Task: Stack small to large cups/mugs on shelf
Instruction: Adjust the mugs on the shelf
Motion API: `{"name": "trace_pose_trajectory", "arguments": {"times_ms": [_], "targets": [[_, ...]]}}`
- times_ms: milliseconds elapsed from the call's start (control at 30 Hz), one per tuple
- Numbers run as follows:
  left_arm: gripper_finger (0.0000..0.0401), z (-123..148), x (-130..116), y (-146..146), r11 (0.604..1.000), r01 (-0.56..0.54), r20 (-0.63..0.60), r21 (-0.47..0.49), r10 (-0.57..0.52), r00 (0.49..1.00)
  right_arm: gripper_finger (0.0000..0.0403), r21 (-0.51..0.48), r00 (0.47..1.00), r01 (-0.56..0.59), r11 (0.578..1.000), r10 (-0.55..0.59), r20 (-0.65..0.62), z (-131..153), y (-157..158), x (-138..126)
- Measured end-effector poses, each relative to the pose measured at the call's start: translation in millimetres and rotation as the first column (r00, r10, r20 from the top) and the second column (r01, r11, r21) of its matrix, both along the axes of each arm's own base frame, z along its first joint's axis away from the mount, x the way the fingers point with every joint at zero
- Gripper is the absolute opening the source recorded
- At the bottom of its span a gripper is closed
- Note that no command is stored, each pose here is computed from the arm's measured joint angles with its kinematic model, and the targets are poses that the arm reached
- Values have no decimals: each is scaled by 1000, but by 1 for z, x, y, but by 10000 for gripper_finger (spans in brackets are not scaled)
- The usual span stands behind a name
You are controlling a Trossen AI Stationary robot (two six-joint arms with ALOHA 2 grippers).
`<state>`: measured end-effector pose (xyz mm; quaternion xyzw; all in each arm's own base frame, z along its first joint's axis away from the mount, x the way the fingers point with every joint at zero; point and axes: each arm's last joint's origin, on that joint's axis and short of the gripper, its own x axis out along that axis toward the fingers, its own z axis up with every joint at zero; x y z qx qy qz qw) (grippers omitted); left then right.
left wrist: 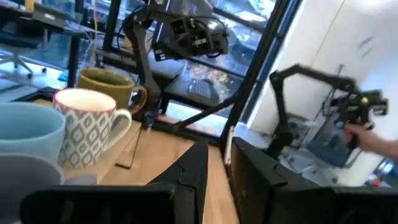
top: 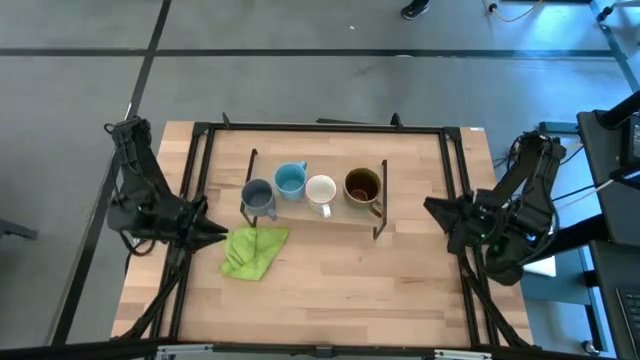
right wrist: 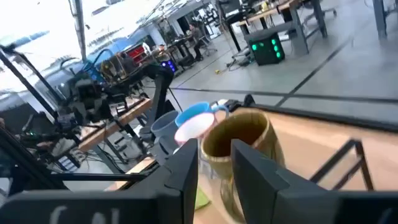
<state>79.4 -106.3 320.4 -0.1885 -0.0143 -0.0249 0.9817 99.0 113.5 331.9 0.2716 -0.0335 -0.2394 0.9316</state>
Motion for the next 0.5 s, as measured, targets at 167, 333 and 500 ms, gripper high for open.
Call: {"name": "trace_pose_trajectory", "arguments": {"times_ms": [167, 333, 500], "targets": [[66, 25, -6, 2, 962, 215, 122, -170, -196, 973, 98, -59, 999, -17, 998, 15, -33, 23, -1, -1], [66, 30, -13, -6, 815, 571, 239, 98, -576, 782, 98, -97, 999, -35, 995, 32, -34, 35, -1, -5], [66, 20, -20, 4, 691, 680, 337, 245, -718, 609, 98, -149, 988, -150, 977, 151, -3, 26, 11, -25]]}}
